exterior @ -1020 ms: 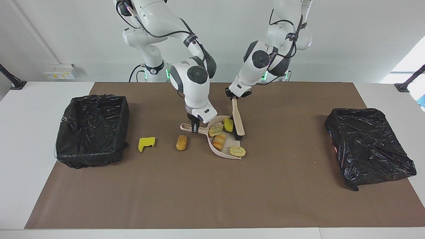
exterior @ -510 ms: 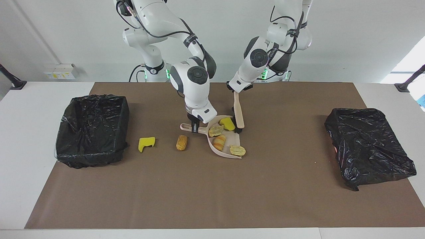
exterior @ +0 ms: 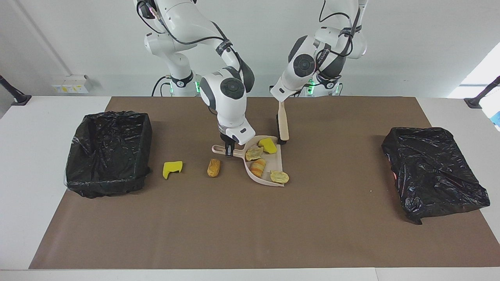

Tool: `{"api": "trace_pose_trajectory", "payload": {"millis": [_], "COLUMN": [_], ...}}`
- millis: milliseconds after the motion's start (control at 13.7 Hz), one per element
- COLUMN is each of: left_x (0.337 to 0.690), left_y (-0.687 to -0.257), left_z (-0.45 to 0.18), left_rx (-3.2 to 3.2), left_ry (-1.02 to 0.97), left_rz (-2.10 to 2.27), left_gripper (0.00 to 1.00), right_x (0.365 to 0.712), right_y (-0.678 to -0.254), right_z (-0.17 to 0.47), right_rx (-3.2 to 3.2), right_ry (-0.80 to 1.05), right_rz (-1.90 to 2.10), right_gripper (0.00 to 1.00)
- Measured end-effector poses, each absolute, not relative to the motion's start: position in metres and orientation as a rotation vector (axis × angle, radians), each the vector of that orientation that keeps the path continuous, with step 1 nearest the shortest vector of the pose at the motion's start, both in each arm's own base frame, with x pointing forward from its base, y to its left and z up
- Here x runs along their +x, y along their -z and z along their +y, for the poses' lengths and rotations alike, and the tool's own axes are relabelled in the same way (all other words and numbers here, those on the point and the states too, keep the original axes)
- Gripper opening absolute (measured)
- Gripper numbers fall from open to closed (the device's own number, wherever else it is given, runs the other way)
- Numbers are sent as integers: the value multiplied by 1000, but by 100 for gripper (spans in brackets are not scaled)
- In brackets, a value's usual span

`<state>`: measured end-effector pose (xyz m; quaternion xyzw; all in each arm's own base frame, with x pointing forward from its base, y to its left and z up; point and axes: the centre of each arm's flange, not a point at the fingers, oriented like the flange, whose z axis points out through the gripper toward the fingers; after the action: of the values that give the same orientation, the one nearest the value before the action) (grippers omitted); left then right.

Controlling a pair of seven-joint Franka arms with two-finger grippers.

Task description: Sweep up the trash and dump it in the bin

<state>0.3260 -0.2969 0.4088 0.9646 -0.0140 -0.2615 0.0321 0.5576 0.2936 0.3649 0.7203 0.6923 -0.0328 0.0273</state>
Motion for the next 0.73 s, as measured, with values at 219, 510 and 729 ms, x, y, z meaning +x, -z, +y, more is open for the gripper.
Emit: {"api": "trace_pose_trajectory", "payload": {"millis": [219, 510, 729], "left_x": [336, 344, 356], "left_y": [-444, -457, -456], "left_z": [-261, -247, -252], "left_rx": [2948, 2990, 2993], "left_ry": [784, 671, 534], "left_rz": [39, 54, 65], "left_gripper": [26, 26, 26], "right_x": [559, 578, 605], "right_y": [-368, -386, -408], "right_z": [294, 271, 219], "right_rx": [2222, 2178, 2159], "right_ry": [93, 45, 6], "right_rz": [2139, 2171, 2182], "right_gripper": [32, 32, 32]}}
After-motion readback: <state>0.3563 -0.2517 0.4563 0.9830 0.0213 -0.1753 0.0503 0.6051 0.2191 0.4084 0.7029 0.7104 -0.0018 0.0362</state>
